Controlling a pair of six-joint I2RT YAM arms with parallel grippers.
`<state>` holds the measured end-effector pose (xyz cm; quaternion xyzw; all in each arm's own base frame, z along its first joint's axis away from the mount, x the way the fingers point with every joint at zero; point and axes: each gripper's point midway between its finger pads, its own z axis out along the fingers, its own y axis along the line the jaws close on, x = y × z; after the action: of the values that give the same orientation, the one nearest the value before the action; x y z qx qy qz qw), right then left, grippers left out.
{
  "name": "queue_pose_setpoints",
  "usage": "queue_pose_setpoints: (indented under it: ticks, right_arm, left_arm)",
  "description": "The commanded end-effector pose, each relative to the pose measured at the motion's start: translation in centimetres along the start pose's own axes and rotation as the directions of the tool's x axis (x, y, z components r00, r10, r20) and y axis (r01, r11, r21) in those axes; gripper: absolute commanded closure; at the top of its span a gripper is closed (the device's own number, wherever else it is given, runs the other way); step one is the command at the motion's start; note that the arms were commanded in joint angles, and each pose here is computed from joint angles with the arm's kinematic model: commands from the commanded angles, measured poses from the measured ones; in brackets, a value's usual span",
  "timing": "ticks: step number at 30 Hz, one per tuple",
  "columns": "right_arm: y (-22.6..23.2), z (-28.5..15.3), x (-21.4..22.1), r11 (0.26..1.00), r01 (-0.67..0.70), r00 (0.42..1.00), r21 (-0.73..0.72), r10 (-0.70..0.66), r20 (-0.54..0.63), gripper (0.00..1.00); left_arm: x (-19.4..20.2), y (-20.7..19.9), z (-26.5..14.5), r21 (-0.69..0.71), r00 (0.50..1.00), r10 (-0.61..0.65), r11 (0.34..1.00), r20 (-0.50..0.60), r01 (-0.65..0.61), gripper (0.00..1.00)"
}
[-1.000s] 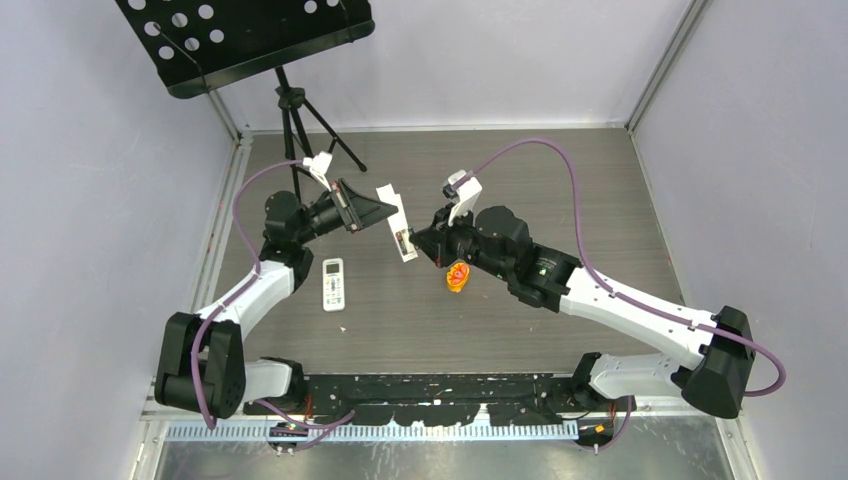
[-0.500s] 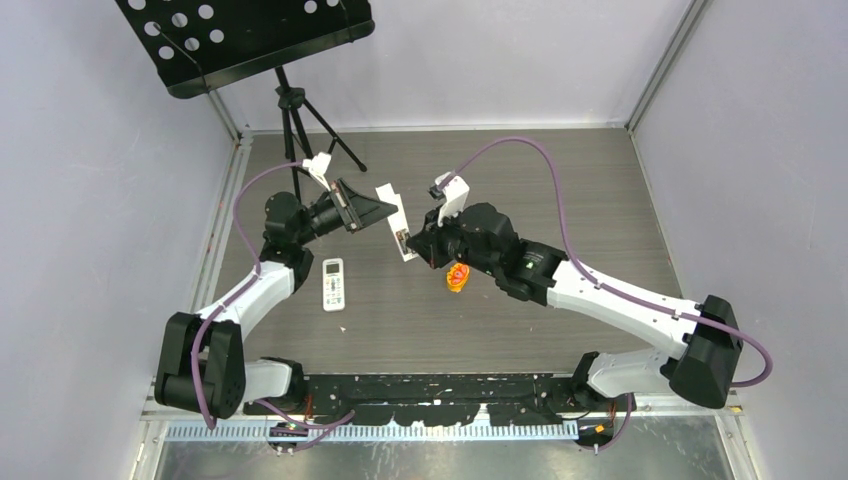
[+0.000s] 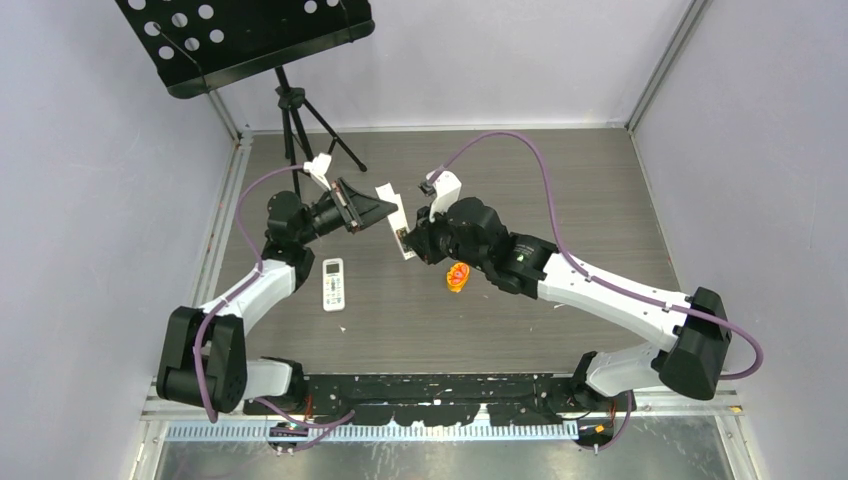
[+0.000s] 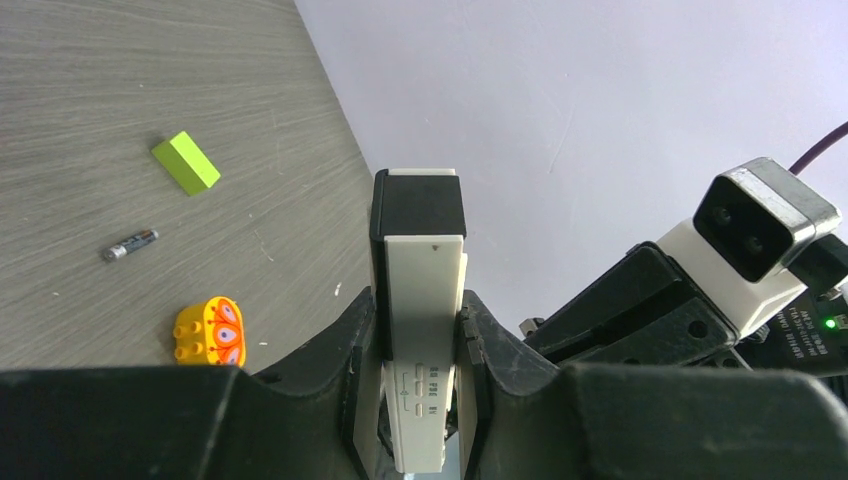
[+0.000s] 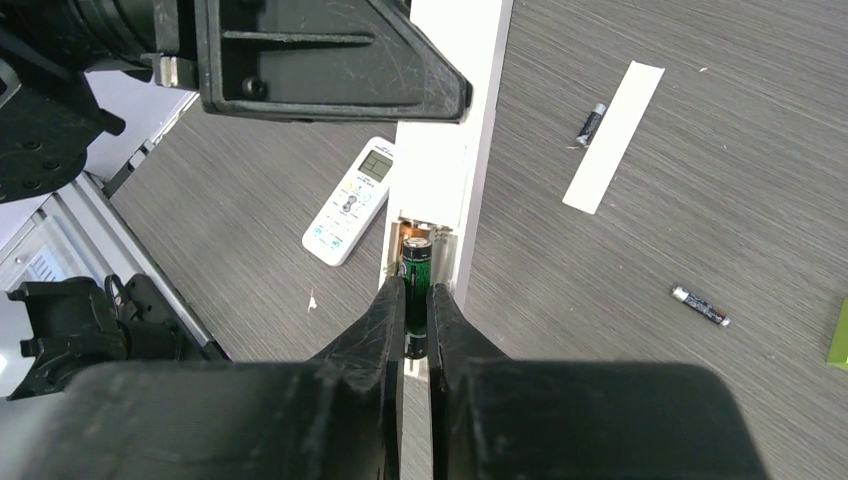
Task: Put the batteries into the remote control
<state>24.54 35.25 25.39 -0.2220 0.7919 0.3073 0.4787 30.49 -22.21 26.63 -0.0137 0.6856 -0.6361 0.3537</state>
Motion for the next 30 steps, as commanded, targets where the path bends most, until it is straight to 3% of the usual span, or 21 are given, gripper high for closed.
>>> queue_pose_setpoints:
  ticks: [1, 11, 16, 23, 30]
  right_arm:
    - [0.0, 0.2, -1.2, 0.999, -0.006, 1.000, 0.034, 0.006, 0.012, 0.87]
    - [-0.5, -0.1, -1.4, 0.997, -0.021, 1.000, 0.073, 0.021, 0.003, 0.81]
    - [-0.4, -0.7, -2.5, 0.995, -0.048, 0.999, 0.087, 0.046, 0.025, 0.95]
    - [-0.2, -1.3, -3.2, 0.993, -0.077, 0.997, 0.089, 0.075, 0.025, 0.96]
    - [0.0, -1.2, -2.1, 0.994, -0.067, 0.996, 0.090, 0.072, -0.049, 0.95]
  left_arm:
    - [-0.7, -2.3, 0.1, 0.073, 1.000, 0.014, 0.997, 0.014, -0.015, 1.00]
    - [-0.8, -1.7, 0.3, 0.048, 1.000, -0.021, 0.999, 0.015, 0.020, 1.00]
    - [-0.5, -0.9, 0.3, 0.031, 1.000, -0.014, 0.999, 0.009, 0.014, 1.00]
    - [-0.1, 0.2, 0.3, 0.000, 1.000, 0.004, 1.000, 0.003, -0.004, 1.00]
    - [-0.3, 0.3, 0.4, -0.003, 1.000, -0.002, 1.000, 0.008, 0.002, 1.00]
